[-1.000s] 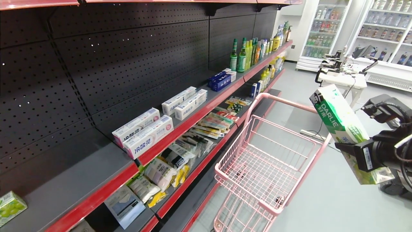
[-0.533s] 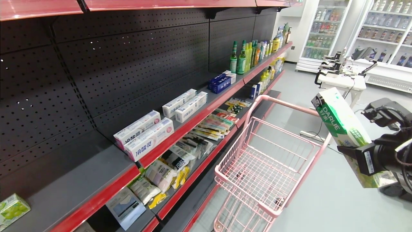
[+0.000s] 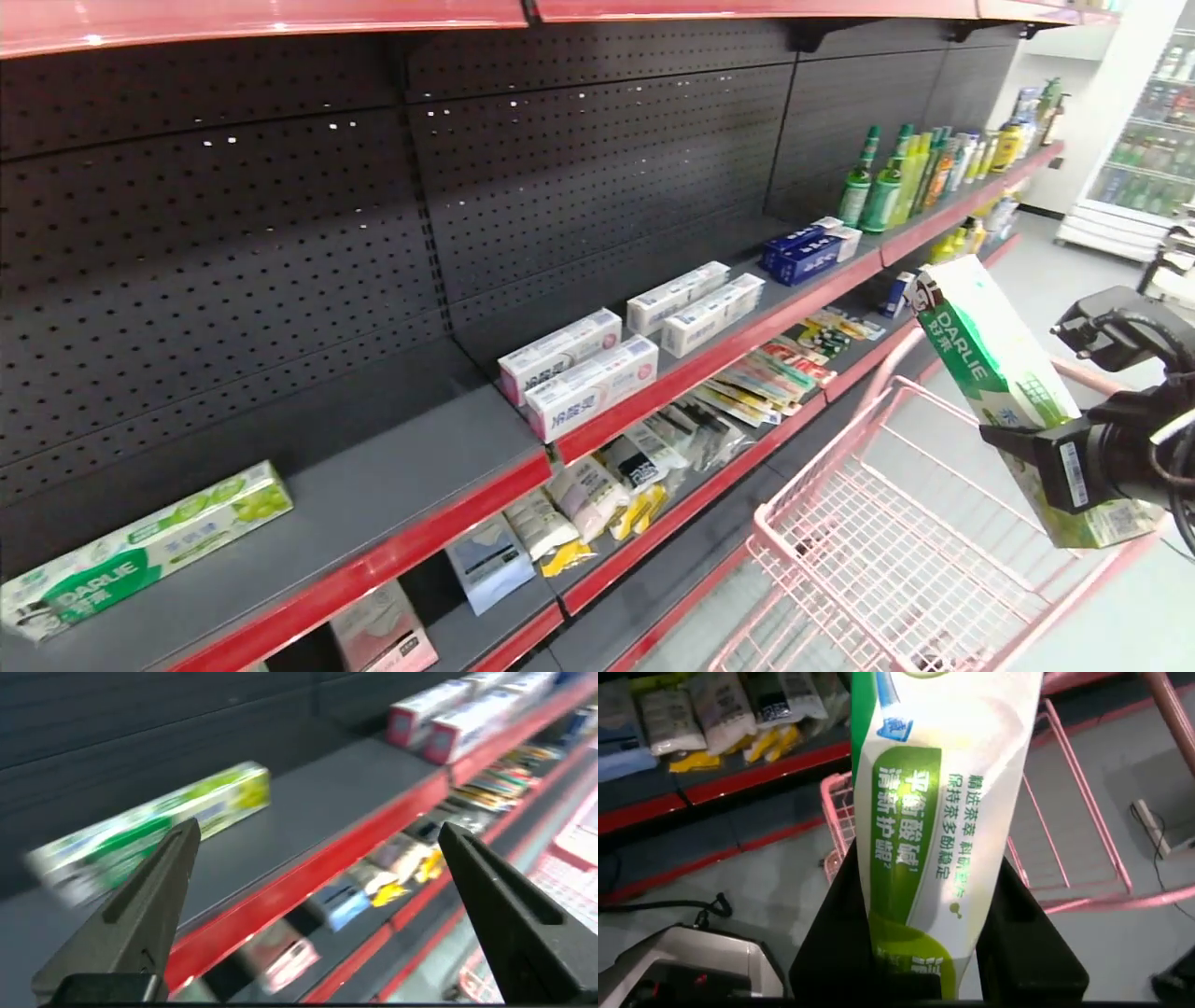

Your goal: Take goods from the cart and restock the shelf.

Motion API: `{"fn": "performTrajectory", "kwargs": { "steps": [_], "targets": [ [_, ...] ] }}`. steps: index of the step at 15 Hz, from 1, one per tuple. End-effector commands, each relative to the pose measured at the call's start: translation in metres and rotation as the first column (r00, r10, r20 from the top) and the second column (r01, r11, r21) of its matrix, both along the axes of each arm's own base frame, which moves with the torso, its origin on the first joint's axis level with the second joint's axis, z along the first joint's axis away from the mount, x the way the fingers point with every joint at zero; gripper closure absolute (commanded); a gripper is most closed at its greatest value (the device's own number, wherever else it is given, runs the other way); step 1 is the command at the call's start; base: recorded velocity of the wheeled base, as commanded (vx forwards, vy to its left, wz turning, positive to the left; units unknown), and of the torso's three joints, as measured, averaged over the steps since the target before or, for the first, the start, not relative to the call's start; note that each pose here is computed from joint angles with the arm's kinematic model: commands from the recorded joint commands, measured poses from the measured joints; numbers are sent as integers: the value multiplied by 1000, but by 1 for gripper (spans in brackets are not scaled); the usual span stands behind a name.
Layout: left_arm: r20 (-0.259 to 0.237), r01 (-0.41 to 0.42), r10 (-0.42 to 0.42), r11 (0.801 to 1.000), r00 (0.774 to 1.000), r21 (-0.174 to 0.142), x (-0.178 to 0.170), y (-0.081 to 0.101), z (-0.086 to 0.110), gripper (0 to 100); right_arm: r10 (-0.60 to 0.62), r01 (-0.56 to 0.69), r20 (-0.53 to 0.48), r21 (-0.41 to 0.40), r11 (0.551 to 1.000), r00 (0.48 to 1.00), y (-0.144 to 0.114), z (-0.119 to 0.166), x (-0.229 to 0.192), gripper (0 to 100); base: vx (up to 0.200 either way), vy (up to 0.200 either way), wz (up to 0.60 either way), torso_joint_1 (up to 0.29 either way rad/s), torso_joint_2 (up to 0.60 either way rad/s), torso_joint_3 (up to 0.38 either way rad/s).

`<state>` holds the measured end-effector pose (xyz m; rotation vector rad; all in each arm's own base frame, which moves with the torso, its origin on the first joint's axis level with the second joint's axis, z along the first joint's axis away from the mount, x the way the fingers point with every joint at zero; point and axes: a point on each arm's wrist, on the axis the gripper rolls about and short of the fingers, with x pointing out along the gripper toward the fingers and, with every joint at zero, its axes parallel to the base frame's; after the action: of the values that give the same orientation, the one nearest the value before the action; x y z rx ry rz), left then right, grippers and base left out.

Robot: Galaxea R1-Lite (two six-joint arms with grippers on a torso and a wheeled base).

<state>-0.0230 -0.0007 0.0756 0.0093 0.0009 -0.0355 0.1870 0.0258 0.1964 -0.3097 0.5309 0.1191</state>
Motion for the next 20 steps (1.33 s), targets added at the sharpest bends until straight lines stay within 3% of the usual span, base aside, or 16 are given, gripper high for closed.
{"fn": "performTrajectory", "kwargs": {
  "steps": [1, 15, 20],
  "targets": [
    [0, 0, 0, 1000, 1000, 0, 0, 0, 0, 0, 1, -1, 3, -1, 1000, 1000, 0, 1, 1, 100, 0, 0, 600, 7, 7, 7],
    [0, 0, 0, 1000, 1000, 0, 0, 0, 0, 0, 14, -13, 34, -15, 1000, 999, 0, 9, 1, 100, 0, 0, 600, 1, 2, 2],
    [0, 0, 0, 1000, 1000, 0, 0, 0, 0, 0, 19, -17, 68, -21, 1000, 998, -1, 15, -5, 100, 0, 0, 0, 0, 0, 0]
  ]
}}
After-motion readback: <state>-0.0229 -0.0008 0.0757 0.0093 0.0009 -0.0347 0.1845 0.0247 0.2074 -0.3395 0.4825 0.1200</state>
